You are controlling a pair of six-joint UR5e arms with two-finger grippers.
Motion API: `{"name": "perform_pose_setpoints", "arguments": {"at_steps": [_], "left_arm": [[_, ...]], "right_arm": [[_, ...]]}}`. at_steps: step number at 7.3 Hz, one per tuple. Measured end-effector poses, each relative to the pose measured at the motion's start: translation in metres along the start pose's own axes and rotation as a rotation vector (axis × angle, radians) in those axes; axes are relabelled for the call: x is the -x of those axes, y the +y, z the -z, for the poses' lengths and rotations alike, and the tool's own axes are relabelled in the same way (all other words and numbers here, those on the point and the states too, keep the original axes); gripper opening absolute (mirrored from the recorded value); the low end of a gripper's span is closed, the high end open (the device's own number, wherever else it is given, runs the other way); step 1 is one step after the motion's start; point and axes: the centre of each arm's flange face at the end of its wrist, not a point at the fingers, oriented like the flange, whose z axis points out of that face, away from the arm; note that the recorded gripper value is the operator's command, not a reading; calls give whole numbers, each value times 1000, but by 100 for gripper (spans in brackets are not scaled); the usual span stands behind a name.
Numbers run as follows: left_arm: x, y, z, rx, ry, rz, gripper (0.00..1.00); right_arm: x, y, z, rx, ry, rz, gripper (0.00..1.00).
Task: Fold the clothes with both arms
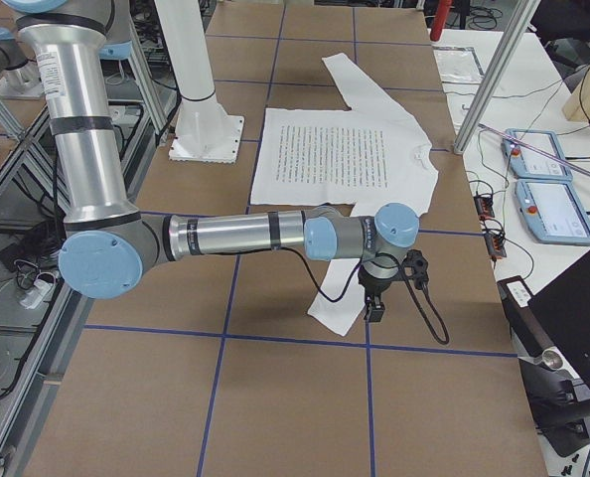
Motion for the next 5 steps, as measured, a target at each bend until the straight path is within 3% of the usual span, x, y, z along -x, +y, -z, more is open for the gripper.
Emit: {"name": "perform_pose_setpoints", "arguments": {"at_steps": [5], "left_arm": [[-17,17,-4,5,15,-25,100]], "right_arm": [[15,8,3,-17,-1,24,100]]}}
